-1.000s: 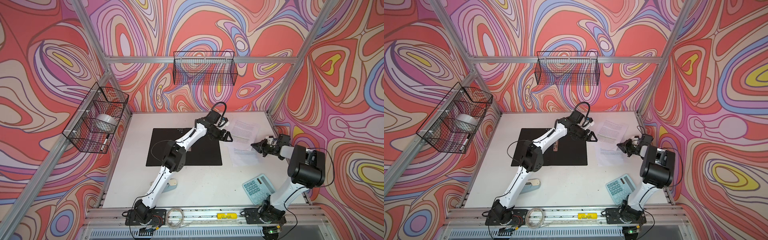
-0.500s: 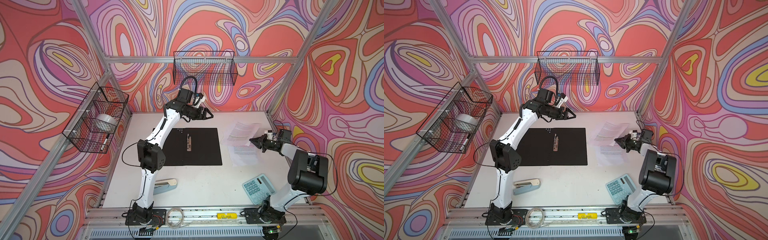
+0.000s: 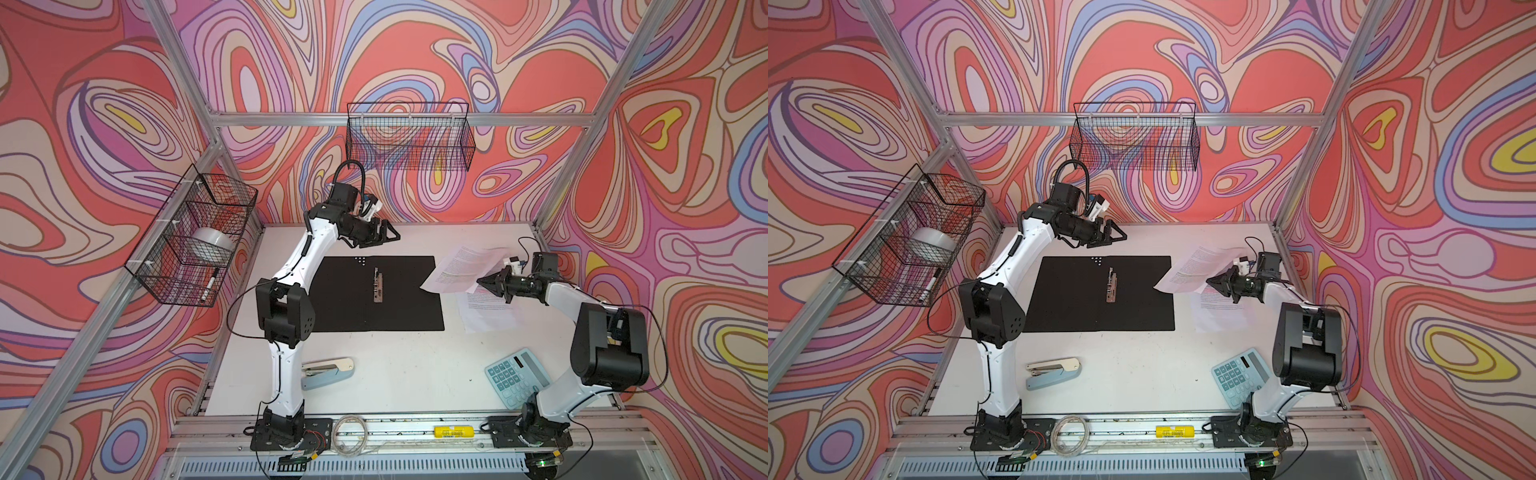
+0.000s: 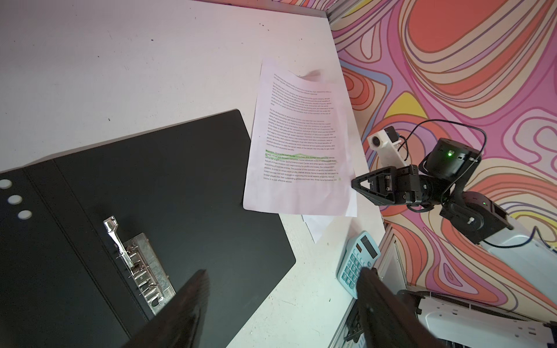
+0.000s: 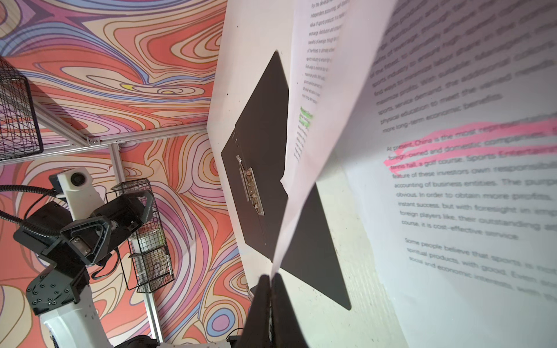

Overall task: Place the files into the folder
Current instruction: 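Carry the lifted sheet with the right gripper over the black folder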

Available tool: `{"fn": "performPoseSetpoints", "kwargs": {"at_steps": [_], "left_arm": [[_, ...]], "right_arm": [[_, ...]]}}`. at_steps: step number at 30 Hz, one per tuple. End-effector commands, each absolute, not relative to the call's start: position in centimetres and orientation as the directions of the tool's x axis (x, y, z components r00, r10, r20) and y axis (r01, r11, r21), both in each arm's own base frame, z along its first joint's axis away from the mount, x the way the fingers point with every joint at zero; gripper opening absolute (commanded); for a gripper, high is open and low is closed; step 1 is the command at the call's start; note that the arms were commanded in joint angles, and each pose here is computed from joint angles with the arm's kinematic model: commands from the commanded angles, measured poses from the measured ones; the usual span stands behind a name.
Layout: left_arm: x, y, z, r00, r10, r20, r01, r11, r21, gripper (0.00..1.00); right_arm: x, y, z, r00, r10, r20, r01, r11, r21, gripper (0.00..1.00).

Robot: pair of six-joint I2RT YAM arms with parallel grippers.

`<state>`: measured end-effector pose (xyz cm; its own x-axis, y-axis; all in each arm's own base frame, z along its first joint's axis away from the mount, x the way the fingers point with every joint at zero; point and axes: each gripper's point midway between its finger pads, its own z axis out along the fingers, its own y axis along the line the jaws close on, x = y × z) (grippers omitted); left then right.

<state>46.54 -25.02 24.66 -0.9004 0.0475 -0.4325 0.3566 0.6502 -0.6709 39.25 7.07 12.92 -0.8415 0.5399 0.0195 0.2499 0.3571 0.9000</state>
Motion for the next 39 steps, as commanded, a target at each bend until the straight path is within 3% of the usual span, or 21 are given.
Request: {"fn": "performPoseSetpoints", "kwargs": {"at_steps": [1,13,23,29,39], "left_arm": [[45.2,-24.4,26.2,-0.894,0.059,-0.445,0.374,0.646,-0.665,0.77],[44.7,-21.8,26.4,-0.888,0.058,-0.456,0.367,0.687,-0.627,0.77],[44.7,-21.0,26.5,-0.888,0.054,-0.456,0.359,0.701,-0.617,0.77],[44.7,-21.1,26.3,-0.893,0.052,-0.447,0.352,0.7,-0.622,0.77],[44.2,-20.7,25.7,-0.894,0.082,-0.441,0.362,0.713,-0.6,0.77]], "right_arm": [[38.9,9.2,14.5,-0.873,0.487,0.008,0.205,0.353,0.913,0.0],[35.5,14.7,13.4,-0.961,0.27,0.054,0.161,0.391,0.906,0.0],[32.6,16.0,12.6,-0.986,0.132,0.1,0.148,0.424,0.893,0.0],[33.5,16.0,9.9,-0.984,0.116,0.133,0.174,0.52,0.836,0.0],[34.0,16.4,5.9,-0.989,-0.013,0.144,0.076,0.799,0.596,0.0]]}}
